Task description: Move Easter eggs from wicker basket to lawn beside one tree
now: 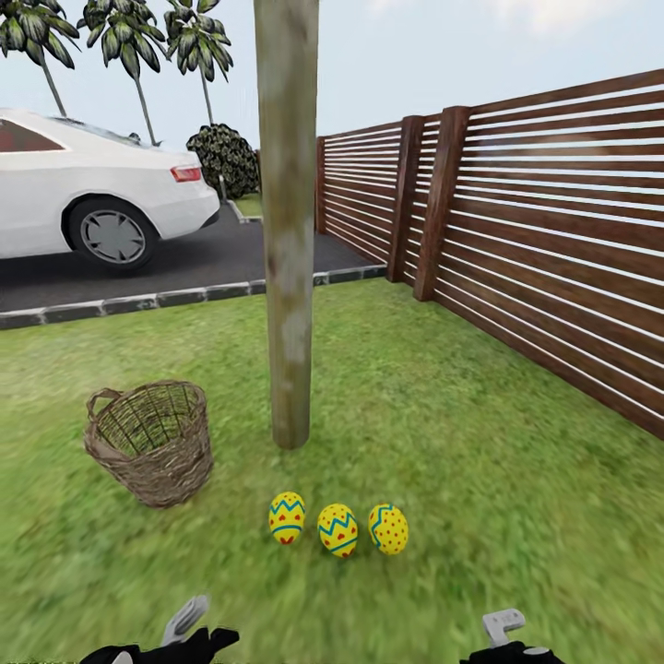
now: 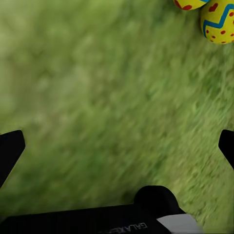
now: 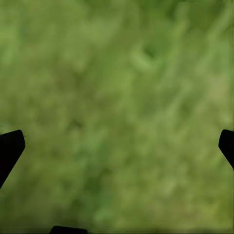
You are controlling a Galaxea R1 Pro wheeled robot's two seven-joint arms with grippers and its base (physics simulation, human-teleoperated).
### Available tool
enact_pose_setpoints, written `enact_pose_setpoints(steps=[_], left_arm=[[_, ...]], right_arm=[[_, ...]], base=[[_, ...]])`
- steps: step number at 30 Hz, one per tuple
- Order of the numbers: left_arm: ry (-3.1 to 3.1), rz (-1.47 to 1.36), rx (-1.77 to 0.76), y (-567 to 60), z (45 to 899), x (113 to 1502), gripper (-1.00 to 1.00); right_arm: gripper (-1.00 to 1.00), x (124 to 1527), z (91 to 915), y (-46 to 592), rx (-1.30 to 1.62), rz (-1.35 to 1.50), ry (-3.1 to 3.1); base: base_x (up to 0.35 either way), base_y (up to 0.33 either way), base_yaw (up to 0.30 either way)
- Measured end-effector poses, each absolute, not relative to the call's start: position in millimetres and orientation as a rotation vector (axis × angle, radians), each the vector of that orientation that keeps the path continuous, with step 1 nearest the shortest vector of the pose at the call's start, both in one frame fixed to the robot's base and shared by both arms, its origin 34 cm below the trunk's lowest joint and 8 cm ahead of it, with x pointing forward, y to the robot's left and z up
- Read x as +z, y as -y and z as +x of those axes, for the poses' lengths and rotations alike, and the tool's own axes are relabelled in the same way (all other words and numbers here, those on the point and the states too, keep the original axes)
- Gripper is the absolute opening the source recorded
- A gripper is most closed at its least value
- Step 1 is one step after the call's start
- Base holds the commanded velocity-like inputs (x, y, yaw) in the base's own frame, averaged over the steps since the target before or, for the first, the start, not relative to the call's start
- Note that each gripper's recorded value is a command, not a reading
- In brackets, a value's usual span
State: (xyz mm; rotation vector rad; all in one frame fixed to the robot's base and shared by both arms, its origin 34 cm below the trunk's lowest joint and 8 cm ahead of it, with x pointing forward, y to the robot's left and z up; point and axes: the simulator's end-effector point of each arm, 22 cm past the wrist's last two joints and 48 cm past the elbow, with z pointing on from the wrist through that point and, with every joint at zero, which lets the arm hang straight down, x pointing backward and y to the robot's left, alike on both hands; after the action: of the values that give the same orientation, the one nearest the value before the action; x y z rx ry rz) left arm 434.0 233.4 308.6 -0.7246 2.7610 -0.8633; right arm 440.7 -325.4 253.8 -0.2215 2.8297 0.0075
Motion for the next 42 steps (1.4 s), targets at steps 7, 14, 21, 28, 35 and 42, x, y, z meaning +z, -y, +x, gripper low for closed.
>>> enact_pose_setpoints(steps=[7,14,21,28,35,42], left_arm=[[-2.809,-0.73,-0.837,-236,421,313,1.0],[-2.836,-0.731,-0.831,-235,415,321,1.0],[-2.855,-0.741,-0.826,-235,411,331,1.0],[-2.894,-0.747,-0.783,-242,397,336,1.0],[-2.921,-0.676,-0.755,-234,394,345,1.0],[-2.945,-0.702,-0.714,-241,378,349,1.0]], right_arm=[[1.0,262,431,327,0.008,-0.22,-2.855],[1.0,271,418,328,0.008,-0.221,-2.884],[1.0,281,411,328,0.012,-0.218,-2.902],[1.0,294,407,327,0.015,-0.219,-2.911],[1.0,305,401,322,0.024,-0.224,-2.923],[1.0,313,374,324,0.025,-0.212,-2.967]], base=[[0.0,0.0,0.089],[0.0,0.0,0.074],[0.0,0.0,-0.119],[0.0,0.0,-0.039],[0.0,0.0,0.0],[0.0,0.0,-0.105]])
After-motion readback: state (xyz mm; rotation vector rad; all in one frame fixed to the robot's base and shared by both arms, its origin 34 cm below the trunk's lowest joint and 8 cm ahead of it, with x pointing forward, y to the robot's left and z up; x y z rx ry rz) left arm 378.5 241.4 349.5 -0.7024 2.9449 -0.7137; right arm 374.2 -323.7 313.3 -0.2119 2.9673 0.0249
